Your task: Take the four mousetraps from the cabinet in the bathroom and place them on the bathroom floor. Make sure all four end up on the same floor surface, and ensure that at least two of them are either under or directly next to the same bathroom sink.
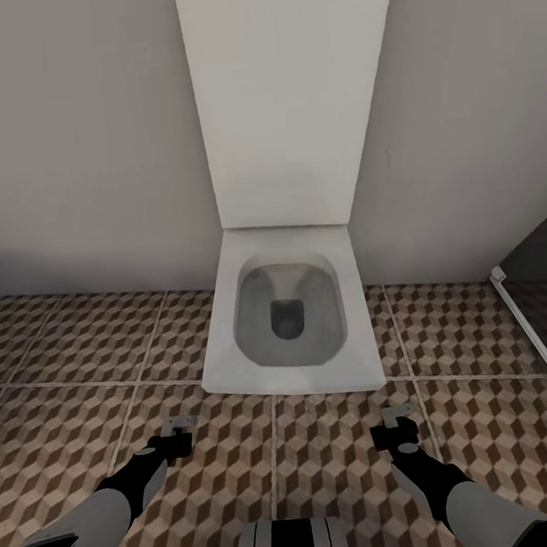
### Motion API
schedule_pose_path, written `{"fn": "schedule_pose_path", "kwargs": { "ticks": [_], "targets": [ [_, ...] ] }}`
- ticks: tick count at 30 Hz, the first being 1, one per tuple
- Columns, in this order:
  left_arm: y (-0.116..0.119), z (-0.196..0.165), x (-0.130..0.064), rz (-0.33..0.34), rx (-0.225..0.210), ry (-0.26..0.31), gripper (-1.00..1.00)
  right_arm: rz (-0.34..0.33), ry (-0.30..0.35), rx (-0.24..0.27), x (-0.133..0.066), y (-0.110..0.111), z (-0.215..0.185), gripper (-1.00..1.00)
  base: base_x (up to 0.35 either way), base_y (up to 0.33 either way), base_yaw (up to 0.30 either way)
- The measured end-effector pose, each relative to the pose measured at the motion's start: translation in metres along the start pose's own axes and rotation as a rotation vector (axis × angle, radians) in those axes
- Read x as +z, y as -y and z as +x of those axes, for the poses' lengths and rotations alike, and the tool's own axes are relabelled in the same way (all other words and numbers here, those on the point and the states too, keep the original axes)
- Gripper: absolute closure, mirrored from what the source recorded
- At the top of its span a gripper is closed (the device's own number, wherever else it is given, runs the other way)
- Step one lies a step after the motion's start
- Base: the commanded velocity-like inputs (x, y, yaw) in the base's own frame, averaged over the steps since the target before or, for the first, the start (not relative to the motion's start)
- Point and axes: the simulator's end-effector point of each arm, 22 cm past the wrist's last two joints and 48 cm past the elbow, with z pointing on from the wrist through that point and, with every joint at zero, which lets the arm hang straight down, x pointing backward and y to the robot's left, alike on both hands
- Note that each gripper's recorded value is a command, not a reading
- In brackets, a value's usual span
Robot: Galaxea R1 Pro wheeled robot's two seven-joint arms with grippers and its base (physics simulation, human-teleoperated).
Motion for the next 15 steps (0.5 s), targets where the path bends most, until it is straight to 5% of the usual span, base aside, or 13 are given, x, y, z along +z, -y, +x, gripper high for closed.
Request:
{"fn": "schedule_pose_path", "kwargs": {
  "ticks": [15],
  "targets": [
    [0.001,0.029,0.016,0.000,0.001,-0.053,1.00,-0.010,-0.052,-0.008,0.012,-0.008,0.030,1.00,0.000,0.000,0.000]
  ]
}}
